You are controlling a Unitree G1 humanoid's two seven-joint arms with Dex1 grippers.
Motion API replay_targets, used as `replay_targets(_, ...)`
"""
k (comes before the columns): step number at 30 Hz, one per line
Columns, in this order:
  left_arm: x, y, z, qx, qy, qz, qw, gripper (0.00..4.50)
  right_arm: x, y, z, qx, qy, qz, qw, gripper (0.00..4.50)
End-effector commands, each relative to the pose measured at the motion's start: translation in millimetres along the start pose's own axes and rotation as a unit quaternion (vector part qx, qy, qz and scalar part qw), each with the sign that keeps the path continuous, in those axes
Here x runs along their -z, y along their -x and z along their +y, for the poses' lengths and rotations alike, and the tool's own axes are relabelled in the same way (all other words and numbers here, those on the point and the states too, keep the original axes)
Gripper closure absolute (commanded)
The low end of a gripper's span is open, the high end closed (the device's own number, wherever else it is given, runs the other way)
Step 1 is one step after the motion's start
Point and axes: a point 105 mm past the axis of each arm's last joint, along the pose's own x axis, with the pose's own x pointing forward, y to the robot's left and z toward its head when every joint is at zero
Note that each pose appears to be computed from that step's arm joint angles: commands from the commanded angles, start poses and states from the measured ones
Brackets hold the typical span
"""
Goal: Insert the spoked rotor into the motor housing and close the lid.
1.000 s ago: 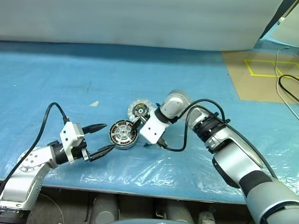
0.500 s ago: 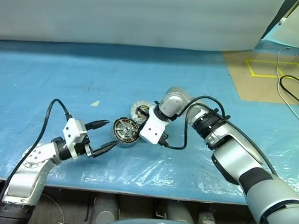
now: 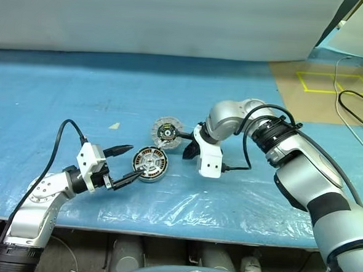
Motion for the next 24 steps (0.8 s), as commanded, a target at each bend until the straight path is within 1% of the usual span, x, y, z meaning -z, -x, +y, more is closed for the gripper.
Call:
replay_targets(1,-6.0,1.3,0.1,-0.001,-0.010,-0.009,1.000,0.36,-1.6,8.2,-16.0,0.034,0.043,0.002,0.999,4.49)
replay_targets(6,-7.3,4.1,1.3,-0.006,-0.009,-0.009,1.000,0.36,0.5,21.4,-31.0,0.072,0.040,0.002,0.997,4.49)
replay_targets(9,-9.3,4.8,0.8,-0.007,-0.006,-0.013,1.000,0.36,-2.3,24.8,-39.7,0.091,0.038,-0.008,0.995,3.92)
replay_targets(16,-8.0,6.5,-1.1,-0.006,-0.002,-0.008,1.000,0.36,-7.0,19.1,-56.5,0.118,0.001,-0.035,0.992,1.57)
replay_targets(17,-7.9,6.7,-1.2,-0.006,-0.002,-0.008,1.000,0.36,-6.5,15.6,-57.2,0.116,-0.002,-0.035,0.993,1.30)
replay_targets(24,-7.8,5.6,-2.7,-0.007,-0.001,-0.008,1.000,0.36,-7.9,-1.3,-52.2,0.093,-0.003,-0.040,0.995,1.30)
